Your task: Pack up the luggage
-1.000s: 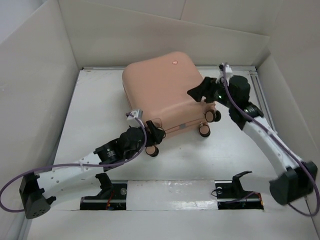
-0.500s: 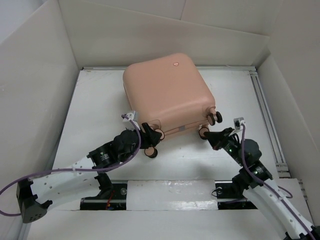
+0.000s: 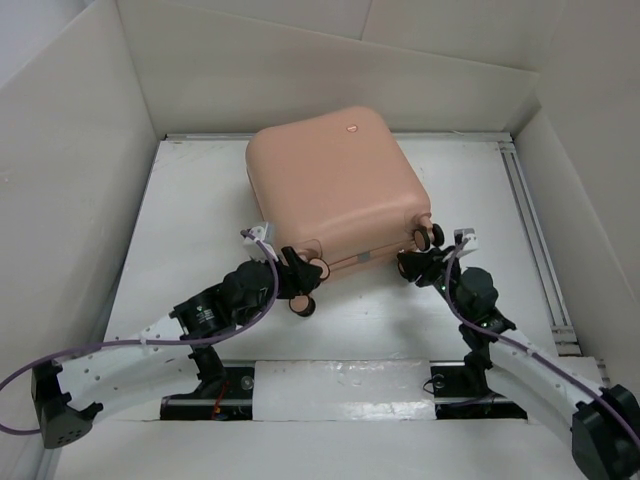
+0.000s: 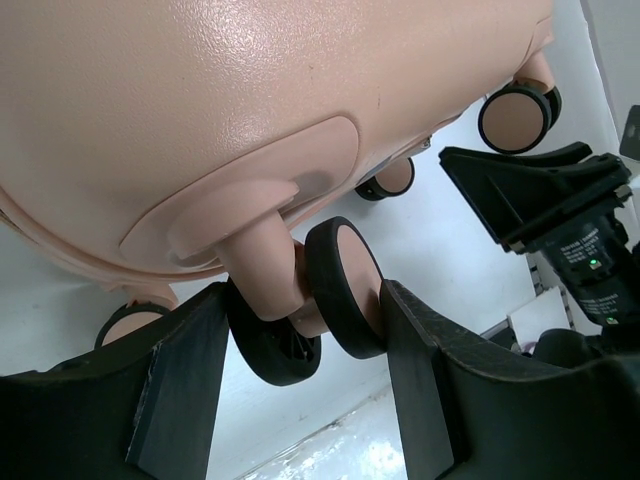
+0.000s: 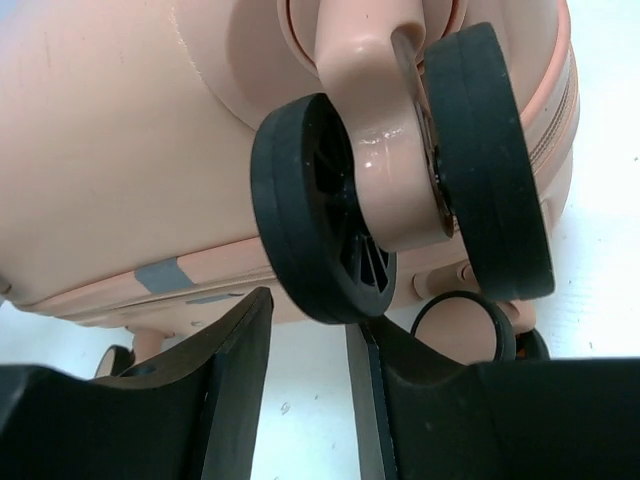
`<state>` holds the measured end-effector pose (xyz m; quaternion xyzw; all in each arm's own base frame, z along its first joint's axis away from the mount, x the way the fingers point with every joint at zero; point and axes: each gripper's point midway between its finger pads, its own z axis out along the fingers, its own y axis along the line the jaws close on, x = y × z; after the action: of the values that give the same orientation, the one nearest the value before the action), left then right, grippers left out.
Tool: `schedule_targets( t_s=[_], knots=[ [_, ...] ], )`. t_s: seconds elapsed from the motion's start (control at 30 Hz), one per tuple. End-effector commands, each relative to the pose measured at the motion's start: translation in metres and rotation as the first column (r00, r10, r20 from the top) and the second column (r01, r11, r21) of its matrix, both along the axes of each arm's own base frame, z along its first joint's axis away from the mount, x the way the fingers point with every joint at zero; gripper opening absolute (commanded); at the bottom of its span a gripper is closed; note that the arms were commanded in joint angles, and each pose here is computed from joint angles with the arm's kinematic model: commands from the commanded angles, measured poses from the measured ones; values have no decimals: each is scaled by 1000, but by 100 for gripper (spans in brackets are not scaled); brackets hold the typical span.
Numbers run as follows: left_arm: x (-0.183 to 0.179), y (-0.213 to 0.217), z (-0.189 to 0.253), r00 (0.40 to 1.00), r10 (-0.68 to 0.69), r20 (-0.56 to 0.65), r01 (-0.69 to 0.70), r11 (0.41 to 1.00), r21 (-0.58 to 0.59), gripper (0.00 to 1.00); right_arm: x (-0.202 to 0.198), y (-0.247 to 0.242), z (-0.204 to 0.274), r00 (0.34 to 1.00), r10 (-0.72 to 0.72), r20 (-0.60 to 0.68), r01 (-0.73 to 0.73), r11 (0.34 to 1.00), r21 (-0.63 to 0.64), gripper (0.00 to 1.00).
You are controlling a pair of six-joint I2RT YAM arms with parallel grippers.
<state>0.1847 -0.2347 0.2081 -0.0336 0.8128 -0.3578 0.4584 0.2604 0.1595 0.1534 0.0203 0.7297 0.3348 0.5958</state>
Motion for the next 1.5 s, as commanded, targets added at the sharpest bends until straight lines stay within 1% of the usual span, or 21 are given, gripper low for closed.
schedule_targets(
  t_s=[0.0,0.07,0.27,0.57,0.6,0.67,0.7,0.77,0.8,0.83,0.97,1.07,1.1,1.17,1.2,1.23,1.3,1.33,1.4,1.43,1.47],
  knots=[
    [-22,-26,94,967,-152,205,199,952,-233,0,6,4,28,988,-3,152,-4,999,48,41],
    [-22,-26,94,967,-152,205,199,952,-233,0,7,2,32,985,-14,173,4,998,60,41],
    [-25,-32,91,962,-181,204,228,945,-233,0,19,3,22,990,-28,137,26,1000,15,41],
    [-28,-30,92,960,-190,205,236,943,-235,0,30,1,23,988,-64,137,63,998,18,40],
    [-29,-28,99,958,-186,218,239,939,-248,0,31,2,18,990,-64,127,63,998,12,37],
    [-29,-28,97,958,-189,216,239,942,-234,0,33,4,19,990,-54,131,54,999,3,28],
    [-29,-28,97,958,-189,216,239,942,-234,0,34,5,13,992,-53,114,54,999,-7,21],
    [-29,-28,97,958,-189,216,239,942,-234,0,35,7,17,990,-45,133,45,999,4,12],
    [-28,-29,94,959,-191,211,238,944,-227,0,34,8,17,990,-36,133,36,999,3,5],
    [-28,-30,97,957,-189,218,240,942,-236,0,34,8,20,989,-37,143,36,999,9,1],
    [-25,-37,94,956,-199,214,248,941,-232,0,30,14,23,990,-5,143,1,1000,30,0],
    [-24,-48,92,952,-219,215,268,935,-233,0,15,34,32,985,76,154,-86,994,61,0],
    [-27,-54,97,943,-245,223,297,924,-241,0,2,49,37,980,126,154,-142,986,92,0],
    [-26,-66,97,936,-274,221,324,915,-239,0,-11,65,41,977,155,149,-174,977,125,0],
    [-26,-71,107,928,-282,242,342,904,-258,0,-21,75,42,975,181,133,-201,967,156,0],
    [-29,-76,109,920,-305,246,366,893,-261,0,-40,94,42,964,236,124,-255,952,170,0],
    [-27,-88,115,910,-326,258,391,880,-269,0,-58,114,44,956,276,94,-290,935,203,0],
    [-30,-92,115,903,-347,254,412,867,-279,0,-81,133,47,935,344,91,-356,908,223,0],
    [-31,-100,119,894,-365,260,434,851,-297,0,-96,152,56,926,366,90,-376,887,268,0],
    [-35,-102,128,883,-375,283,456,830,-322,0,-105,168,53,917,392,74,-396,872,289,0],
    [-36,-105,129,880,-383,282,464,822,-331,0,-125,185,54,900,430,69,-430,850,306,0]
  ],
)
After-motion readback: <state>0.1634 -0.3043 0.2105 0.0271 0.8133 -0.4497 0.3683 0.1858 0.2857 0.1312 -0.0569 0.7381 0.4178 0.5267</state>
